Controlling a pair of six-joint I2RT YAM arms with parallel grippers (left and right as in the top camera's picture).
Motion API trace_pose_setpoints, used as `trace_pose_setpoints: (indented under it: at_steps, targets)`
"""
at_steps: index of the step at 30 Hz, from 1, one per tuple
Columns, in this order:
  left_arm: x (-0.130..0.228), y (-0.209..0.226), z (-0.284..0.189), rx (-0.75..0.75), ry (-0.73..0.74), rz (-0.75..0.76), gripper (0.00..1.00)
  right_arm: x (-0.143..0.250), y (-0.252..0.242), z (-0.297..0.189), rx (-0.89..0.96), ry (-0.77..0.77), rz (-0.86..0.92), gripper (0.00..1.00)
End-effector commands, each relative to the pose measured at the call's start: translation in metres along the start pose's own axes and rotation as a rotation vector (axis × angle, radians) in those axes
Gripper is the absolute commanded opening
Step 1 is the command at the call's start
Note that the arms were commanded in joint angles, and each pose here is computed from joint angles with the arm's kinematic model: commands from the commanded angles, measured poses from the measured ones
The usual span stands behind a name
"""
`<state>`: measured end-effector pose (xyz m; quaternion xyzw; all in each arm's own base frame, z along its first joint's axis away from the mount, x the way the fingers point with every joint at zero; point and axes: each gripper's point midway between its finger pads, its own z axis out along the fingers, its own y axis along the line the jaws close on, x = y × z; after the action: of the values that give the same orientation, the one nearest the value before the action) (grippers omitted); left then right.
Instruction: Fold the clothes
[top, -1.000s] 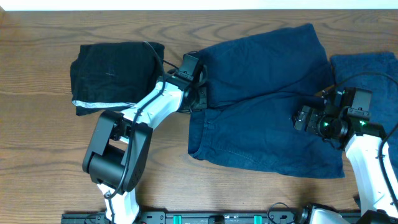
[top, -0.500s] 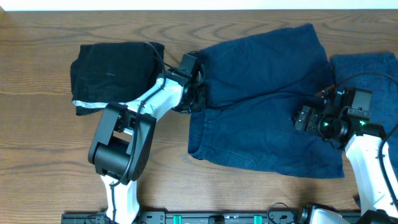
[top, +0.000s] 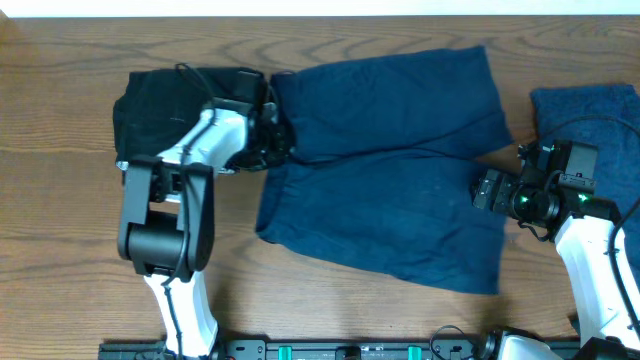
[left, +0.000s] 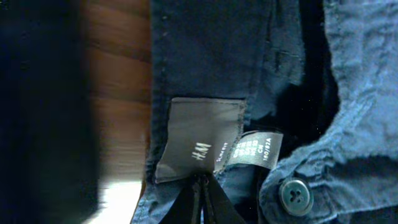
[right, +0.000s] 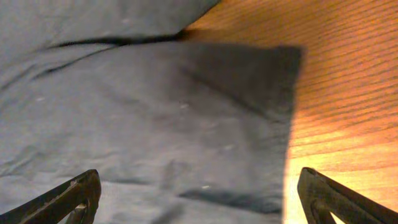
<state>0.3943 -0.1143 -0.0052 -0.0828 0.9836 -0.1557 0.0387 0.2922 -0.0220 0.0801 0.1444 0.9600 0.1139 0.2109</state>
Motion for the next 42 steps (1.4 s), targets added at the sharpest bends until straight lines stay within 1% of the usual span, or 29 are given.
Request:
trace_pose_setpoints:
  at_steps: [1, 5, 8, 10, 11, 14, 15, 17, 20, 21, 22, 24, 26, 32, 38, 39, 40, 41, 42]
  targets:
    - [0.028, 0.064, 0.036, -0.225, 0.100, 0.003, 0.06, 0.002, 0.001, 0.002, 0.001, 0.002, -0.003, 0.99]
    - [0.017, 0.040, 0.017, -0.191, 0.039, 0.054, 0.06, 0.000, 0.001, 0.002, 0.000, -0.004, -0.004, 0.99]
    - [0.003, 0.016, -0.022, -0.159, -0.051, 0.078, 0.06, 0.000, 0.002, 0.002, -0.001, -0.002, -0.004, 0.99]
    - [-0.001, 0.004, -0.053, -0.134, -0.114, 0.053, 0.08, 0.002, 0.001, 0.002, 0.000, 0.003, -0.003, 0.99]
    - [-0.001, 0.000, -0.068, -0.123, -0.140, 0.034, 0.11, 0.003, 0.001, 0.002, 0.000, 0.007, -0.002, 0.99]
    - [0.011, -0.009, -0.100, -0.093, -0.159, 0.014, 0.30, 0.005, 0.001, 0.002, 0.002, 0.018, 0.000, 0.99]
    - [0.021, -0.011, -0.107, -0.083, -0.138, 0.012, 0.35, 0.006, 0.001, 0.002, 0.002, 0.021, 0.001, 0.99]
    - [0.040, -0.013, -0.111, -0.068, -0.072, 0.018, 0.43, 0.006, 0.001, 0.002, 0.002, 0.022, 0.002, 0.99]
    - [0.069, -0.016, -0.107, -0.040, 0.052, 0.071, 0.54, 0.006, 0.001, 0.002, 0.002, 0.022, 0.002, 0.99]
    - [0.076, -0.016, -0.104, -0.031, 0.079, 0.091, 0.57, 0.006, 0.001, 0.002, 0.002, 0.022, 0.002, 0.99]
    - [0.082, -0.014, -0.101, -0.033, 0.098, 0.098, 0.63, 0.006, 0.001, 0.002, 0.002, 0.022, 0.002, 0.99]
    - [0.091, -0.008, -0.094, -0.043, 0.127, 0.096, 0.67, 0.006, 0.001, 0.002, 0.002, 0.022, 0.002, 0.99]
    - [0.099, -0.003, -0.087, -0.049, 0.150, 0.101, 0.68, 0.007, 0.001, 0.002, 0.002, 0.022, 0.002, 0.99]
    - [0.111, 0.009, -0.065, -0.050, 0.165, 0.099, 0.68, 0.007, 0.001, 0.002, 0.003, 0.024, 0.003, 0.99]
    - [0.128, 0.005, -0.047, 0.028, 0.202, 0.087, 0.66, 0.007, 0.001, 0.002, 0.003, 0.025, 0.003, 0.99]
    - [0.131, 0.007, -0.045, 0.027, 0.209, 0.085, 0.60, 0.007, 0.001, 0.002, 0.003, 0.025, 0.003, 0.99]
    - [0.133, 0.008, -0.044, 0.025, 0.215, 0.083, 0.49, 0.007, 0.001, 0.002, 0.003, 0.026, 0.003, 0.99]
    - [0.137, 0.010, -0.043, 0.022, 0.226, 0.079, 0.31, 0.008, 0.001, 0.002, 0.003, 0.026, 0.003, 0.99]
    - [0.141, 0.012, -0.041, 0.018, 0.236, 0.075, 0.19, 0.008, 0.001, 0.002, 0.003, 0.028, 0.003, 0.99]
